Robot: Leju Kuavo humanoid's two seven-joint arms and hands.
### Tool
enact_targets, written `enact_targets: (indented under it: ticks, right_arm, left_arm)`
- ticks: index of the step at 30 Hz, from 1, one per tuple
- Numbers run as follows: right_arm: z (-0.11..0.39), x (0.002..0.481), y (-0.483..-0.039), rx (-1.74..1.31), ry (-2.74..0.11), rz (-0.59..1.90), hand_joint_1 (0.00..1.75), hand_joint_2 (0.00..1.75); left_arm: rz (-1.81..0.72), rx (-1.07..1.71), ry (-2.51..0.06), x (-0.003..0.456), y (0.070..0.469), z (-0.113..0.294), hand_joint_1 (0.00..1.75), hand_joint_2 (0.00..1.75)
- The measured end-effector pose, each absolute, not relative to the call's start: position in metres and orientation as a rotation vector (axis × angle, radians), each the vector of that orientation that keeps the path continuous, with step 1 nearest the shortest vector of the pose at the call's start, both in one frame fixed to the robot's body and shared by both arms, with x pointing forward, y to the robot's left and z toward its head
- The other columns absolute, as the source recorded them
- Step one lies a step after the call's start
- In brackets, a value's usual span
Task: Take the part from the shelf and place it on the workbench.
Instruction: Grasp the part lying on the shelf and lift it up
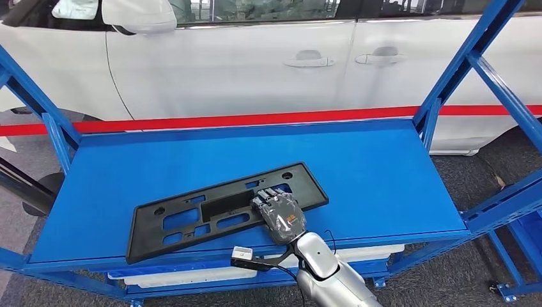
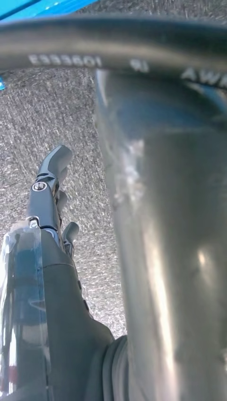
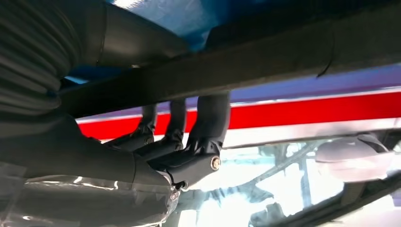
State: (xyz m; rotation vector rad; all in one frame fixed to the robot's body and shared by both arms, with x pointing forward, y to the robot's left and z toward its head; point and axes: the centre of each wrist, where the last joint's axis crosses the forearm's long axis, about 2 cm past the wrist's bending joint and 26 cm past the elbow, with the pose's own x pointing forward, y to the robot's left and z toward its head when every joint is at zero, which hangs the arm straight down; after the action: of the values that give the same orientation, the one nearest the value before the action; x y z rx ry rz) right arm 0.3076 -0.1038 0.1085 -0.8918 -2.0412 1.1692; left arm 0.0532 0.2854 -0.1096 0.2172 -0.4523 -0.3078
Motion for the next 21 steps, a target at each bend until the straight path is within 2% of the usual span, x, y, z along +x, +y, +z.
enact_targets:
  ticks: [16,21]
  right_arm:
    - [0.1072,0.3098,-0.103,-0.894,-2.029,1.184,1.68,1.75]
    - [0.1066,0.3105,-0.1036,-0.894,-2.023,1.186,1.75,1.75]
  left_arm:
    - [-0.31,0.208,-0.452,0.0511,0.2824,-0.1099,0.0,0.0]
    - [-0.31,0.208,-0.456,0.0526,0.2822,-0.1097,0.0,0.0]
